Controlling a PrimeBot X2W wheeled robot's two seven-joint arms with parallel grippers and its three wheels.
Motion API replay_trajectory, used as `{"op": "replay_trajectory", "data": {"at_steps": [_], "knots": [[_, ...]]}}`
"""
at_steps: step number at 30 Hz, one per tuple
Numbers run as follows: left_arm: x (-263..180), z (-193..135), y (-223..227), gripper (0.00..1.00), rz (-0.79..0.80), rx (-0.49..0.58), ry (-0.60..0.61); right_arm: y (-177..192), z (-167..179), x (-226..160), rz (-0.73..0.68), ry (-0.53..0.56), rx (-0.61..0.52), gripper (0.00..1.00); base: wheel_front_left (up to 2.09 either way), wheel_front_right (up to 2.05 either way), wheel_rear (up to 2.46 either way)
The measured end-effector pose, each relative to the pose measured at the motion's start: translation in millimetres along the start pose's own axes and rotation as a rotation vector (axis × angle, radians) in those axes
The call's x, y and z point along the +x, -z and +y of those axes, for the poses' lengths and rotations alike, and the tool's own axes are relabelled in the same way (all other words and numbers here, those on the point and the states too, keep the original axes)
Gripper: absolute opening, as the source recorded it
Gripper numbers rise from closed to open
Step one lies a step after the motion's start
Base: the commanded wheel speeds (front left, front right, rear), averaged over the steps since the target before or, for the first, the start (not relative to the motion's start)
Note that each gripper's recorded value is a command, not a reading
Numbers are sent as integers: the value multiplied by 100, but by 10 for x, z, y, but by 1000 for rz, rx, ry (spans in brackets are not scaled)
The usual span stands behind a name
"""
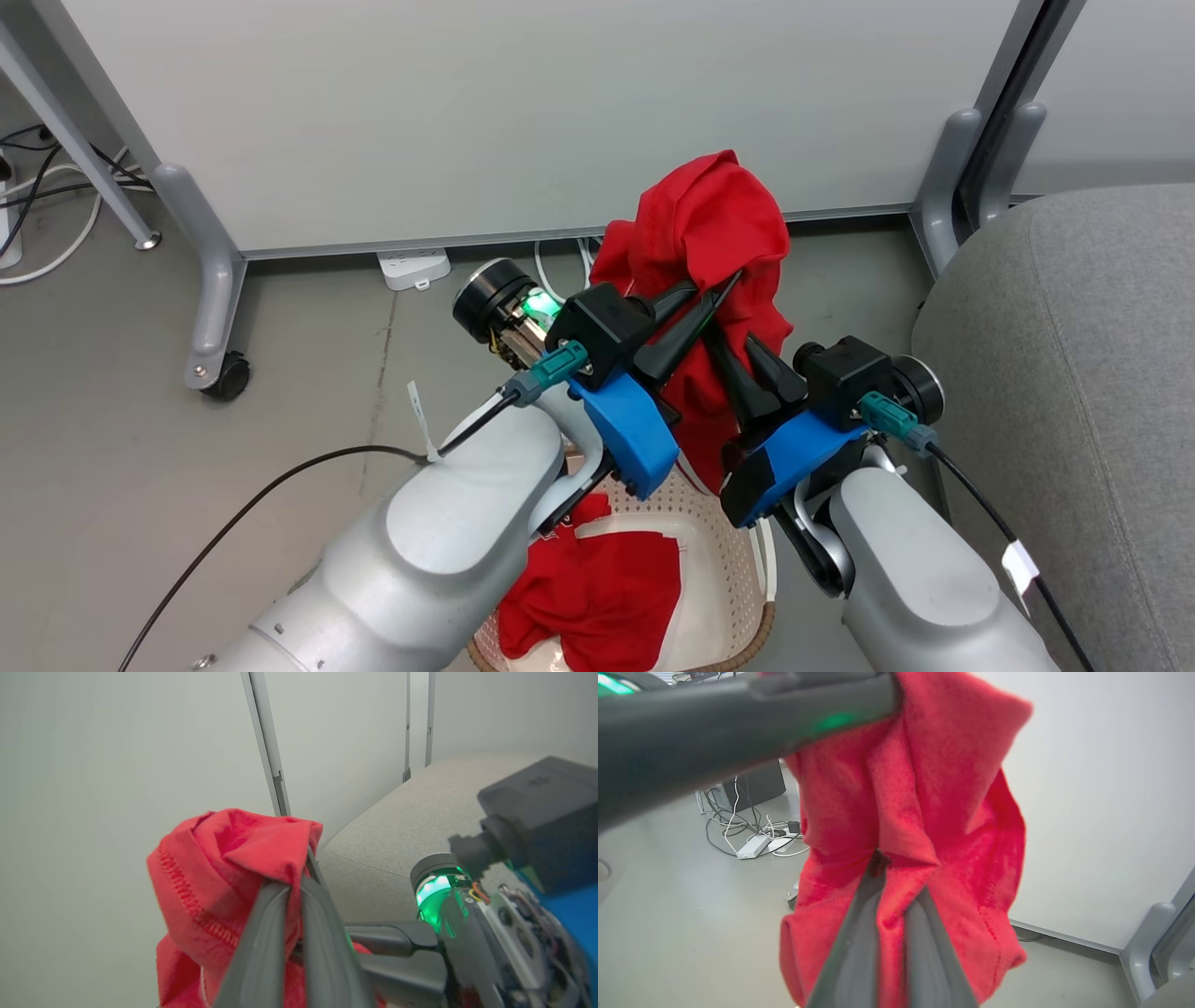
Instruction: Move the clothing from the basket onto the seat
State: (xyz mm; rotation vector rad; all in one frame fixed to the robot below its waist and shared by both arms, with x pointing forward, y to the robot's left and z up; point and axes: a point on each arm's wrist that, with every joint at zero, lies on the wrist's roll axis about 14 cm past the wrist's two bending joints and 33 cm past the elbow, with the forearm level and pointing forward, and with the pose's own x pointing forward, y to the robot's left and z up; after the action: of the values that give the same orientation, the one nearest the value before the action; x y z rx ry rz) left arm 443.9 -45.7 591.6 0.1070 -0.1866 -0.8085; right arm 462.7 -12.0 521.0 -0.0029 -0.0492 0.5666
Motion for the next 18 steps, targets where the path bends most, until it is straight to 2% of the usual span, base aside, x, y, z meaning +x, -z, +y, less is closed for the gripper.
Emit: {"op": "replay_trajectory", "data": {"at_steps": [18], "knots": [[-5, -8, -45, 0, -4, 11, -2, -28, 12, -9, -2, -2, 0, 0, 0, 0, 0]]}}
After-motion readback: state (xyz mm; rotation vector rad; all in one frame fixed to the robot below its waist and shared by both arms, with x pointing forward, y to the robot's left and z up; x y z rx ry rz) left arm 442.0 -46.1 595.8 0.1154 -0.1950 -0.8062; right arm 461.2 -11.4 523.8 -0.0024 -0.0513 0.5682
